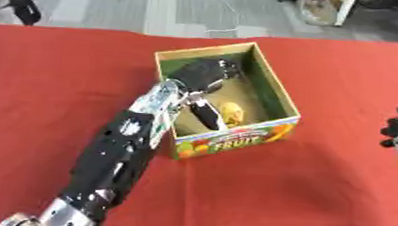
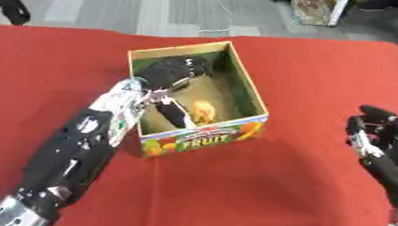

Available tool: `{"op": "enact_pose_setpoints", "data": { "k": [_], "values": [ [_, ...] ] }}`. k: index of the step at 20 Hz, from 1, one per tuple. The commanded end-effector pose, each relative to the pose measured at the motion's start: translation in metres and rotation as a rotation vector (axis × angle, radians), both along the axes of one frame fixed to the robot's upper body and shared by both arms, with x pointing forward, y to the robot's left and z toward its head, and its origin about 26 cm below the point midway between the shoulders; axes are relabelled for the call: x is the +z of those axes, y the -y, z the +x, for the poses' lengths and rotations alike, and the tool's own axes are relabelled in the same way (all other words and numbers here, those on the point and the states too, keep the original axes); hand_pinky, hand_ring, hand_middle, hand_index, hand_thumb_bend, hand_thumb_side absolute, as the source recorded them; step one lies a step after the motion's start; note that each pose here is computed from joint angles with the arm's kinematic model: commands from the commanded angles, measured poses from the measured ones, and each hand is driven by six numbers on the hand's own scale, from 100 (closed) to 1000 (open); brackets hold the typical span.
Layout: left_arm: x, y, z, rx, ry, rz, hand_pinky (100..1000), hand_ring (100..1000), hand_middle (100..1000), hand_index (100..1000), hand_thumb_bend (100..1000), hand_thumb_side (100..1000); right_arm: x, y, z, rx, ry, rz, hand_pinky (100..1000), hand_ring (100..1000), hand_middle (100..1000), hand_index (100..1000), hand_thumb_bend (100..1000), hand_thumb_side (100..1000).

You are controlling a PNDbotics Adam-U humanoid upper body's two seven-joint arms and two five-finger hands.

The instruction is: Pick up objects on the table and place them in the box.

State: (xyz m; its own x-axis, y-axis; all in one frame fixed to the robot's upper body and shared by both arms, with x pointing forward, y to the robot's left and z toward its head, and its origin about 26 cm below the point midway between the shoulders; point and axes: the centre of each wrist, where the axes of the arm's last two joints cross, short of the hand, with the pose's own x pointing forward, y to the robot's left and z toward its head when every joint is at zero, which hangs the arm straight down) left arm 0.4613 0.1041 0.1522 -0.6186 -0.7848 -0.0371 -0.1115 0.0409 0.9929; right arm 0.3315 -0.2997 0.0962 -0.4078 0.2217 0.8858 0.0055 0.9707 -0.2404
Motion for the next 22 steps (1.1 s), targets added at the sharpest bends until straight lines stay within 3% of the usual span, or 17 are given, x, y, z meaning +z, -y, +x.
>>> {"op": "enact_pose_setpoints", "data": {
  "k": [1,5,10,13,19,22],
  "values": [
    [0.016,-0.006,0.002,0.013,0.041,-0.037,797,837,870,859,972,565,0.006,0.003,0.0,0.0,0.019,-0.006,557,634,623,785,261,404],
    [0.038,-0.016,-0.001,0.024,0.123,-0.144,766,805,836,832,931,611,0.005,0.005,-0.001,-0.006,0.014,-0.006,557,635,623,785,259,404],
    [0.07,-0.04,-0.01,0.024,0.27,-0.321,683,729,758,774,865,576,0.003,0.007,-0.002,-0.019,0.01,-0.003,557,634,623,785,260,405],
    [0.083,-0.067,-0.017,0.025,0.365,-0.403,616,672,704,749,819,553,0.002,0.01,-0.003,-0.031,0.007,-0.002,557,634,623,785,261,405],
    [0.085,-0.123,-0.04,0.132,0.495,-0.531,562,633,664,725,777,525,0.002,0.014,-0.004,-0.05,0.012,0.0,558,634,623,788,264,405],
    [0.079,-0.142,-0.056,0.186,0.499,-0.557,564,637,665,723,765,536,0.005,0.015,-0.003,-0.056,0.023,0.002,558,635,623,792,264,405]
  ]
}}
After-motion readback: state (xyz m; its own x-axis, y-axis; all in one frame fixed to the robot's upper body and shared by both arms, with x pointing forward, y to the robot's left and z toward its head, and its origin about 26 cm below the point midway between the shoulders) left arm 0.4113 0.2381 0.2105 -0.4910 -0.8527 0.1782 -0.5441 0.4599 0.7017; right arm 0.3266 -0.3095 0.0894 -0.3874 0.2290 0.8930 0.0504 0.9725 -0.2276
